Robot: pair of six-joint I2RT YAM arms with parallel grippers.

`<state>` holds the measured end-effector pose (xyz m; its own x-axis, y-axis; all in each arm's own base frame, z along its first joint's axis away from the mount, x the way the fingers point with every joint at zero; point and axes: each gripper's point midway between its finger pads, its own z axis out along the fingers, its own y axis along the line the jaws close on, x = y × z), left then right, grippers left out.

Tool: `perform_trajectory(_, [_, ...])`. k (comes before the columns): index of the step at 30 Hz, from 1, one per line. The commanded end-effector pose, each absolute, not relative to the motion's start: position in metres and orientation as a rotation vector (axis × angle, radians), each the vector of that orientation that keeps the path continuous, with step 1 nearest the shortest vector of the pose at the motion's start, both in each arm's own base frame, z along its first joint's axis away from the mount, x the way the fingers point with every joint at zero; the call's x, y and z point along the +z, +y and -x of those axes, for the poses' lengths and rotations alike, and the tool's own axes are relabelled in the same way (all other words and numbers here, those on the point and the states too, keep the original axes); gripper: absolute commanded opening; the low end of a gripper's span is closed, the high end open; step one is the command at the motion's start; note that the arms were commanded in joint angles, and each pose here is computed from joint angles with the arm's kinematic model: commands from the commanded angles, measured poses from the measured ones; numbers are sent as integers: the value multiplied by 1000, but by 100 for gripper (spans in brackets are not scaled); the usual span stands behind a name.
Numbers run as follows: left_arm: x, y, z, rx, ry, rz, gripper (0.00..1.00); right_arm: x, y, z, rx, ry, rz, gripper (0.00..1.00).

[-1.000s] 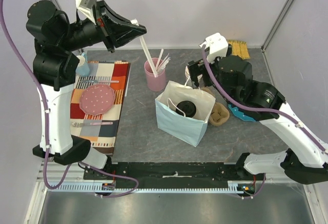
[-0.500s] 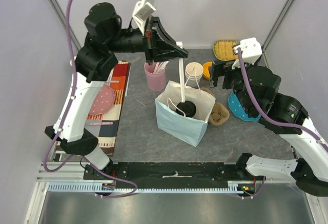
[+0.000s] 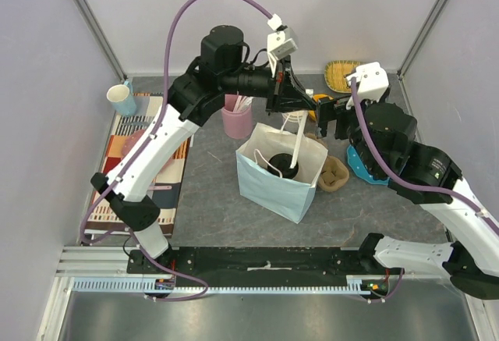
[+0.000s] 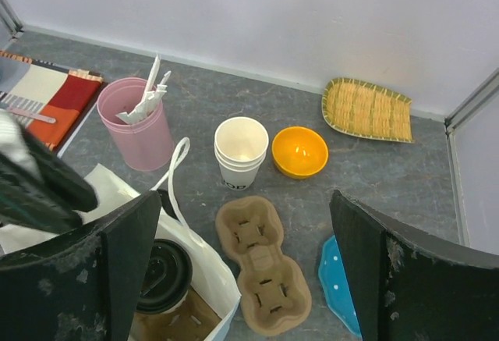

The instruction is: Pack the takeout coffee

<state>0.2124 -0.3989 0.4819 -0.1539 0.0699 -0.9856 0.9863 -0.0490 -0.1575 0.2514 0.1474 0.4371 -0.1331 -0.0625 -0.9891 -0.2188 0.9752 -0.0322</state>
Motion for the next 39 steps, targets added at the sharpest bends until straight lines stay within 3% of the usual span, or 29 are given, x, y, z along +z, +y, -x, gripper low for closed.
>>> perform_trajectory(1, [452, -412, -230, -1256, 1356, -1252, 2, 437, 150, -252, 158, 1697, 206, 98])
perform_trajectory(6, [430, -418, -229, -1273, 1381, -1296, 3, 442, 137, -253, 103, 1685, 163, 98])
perform_trajectory(14, [413, -419, -230, -1276, 1424, -1311, 11, 442, 100, -252, -58, 1679, 29, 98])
perform_trajectory(17, [413, -419, -227, -1287, 1425, -1318, 30, 440, 92, -250, -88, 1683, 20, 98])
perform_trajectory(18, [414, -418, -225, -1294, 1421, -1322, 47, 440, 92, -249, -85, 1682, 16, 98])
perform_trajectory(20, [420, -417, -223, -1295, 1399, -1328, 63, 439, 90, -248, -87, 1683, 18, 98])
perform_trajectory(21, [421, -416, -223, -1294, 1399, -1329, 66, 439, 90, -248, -87, 1683, 18, 98])
perform_trajectory(31, [446, -398, -228, -1158, 1396, -1289, 70, 437, 90, -251, -115, 1691, 8, 98])
perform_trajectory(39, [472, -330, -296, -764, 1487, -1037, 77, 412, 96, -306, -61, 1833, 45, 98])
